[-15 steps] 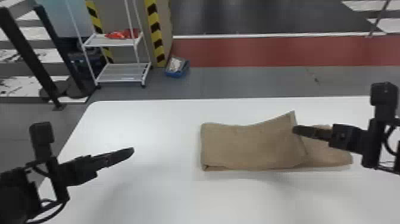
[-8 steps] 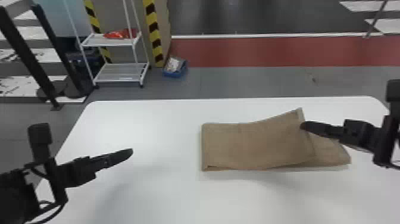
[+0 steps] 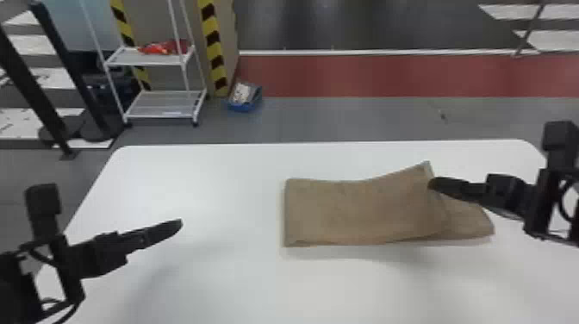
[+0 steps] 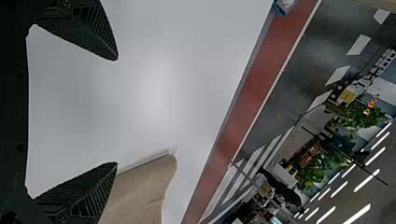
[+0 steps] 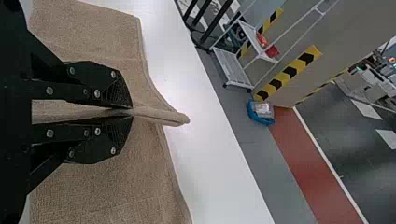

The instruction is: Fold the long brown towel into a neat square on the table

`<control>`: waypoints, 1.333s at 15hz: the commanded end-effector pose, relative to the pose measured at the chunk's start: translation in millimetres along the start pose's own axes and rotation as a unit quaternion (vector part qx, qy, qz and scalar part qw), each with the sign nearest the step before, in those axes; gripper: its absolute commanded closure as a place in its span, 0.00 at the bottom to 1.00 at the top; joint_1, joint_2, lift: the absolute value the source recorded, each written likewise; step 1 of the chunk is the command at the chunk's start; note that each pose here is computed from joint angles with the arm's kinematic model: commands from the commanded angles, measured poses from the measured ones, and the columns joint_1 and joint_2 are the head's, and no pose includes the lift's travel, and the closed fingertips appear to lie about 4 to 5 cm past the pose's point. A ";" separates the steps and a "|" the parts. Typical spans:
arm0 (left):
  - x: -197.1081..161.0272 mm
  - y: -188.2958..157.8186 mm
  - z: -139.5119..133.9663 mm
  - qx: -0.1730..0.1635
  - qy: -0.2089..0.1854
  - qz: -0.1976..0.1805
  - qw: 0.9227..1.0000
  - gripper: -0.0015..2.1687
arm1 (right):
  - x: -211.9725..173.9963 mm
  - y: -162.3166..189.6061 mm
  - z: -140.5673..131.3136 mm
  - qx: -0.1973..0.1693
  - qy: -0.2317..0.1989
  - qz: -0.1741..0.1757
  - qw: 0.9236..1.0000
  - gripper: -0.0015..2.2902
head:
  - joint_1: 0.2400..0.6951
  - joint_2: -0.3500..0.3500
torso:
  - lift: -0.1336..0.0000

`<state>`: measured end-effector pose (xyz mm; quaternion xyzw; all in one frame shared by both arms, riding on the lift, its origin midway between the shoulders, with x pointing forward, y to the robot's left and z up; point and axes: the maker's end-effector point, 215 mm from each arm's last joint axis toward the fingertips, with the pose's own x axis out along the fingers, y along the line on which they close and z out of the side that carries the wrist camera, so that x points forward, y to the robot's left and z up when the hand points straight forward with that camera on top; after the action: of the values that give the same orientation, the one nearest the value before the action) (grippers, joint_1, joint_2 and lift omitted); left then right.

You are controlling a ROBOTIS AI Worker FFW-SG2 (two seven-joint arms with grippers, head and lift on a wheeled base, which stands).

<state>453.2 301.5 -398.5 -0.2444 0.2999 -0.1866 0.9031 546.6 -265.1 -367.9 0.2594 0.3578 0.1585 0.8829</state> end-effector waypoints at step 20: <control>3.2 9.3 6.4 0.008 -0.012 0.009 1.000 0.04 | -29.8 -15.6 33.0 0.079 -0.055 0.032 0.995 0.43 | 1.00 0.51 | 0.07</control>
<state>460.8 307.6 -401.7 -0.2376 0.2923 -0.1788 0.9089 553.1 -300.3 -344.2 0.3325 0.3159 0.1467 0.8764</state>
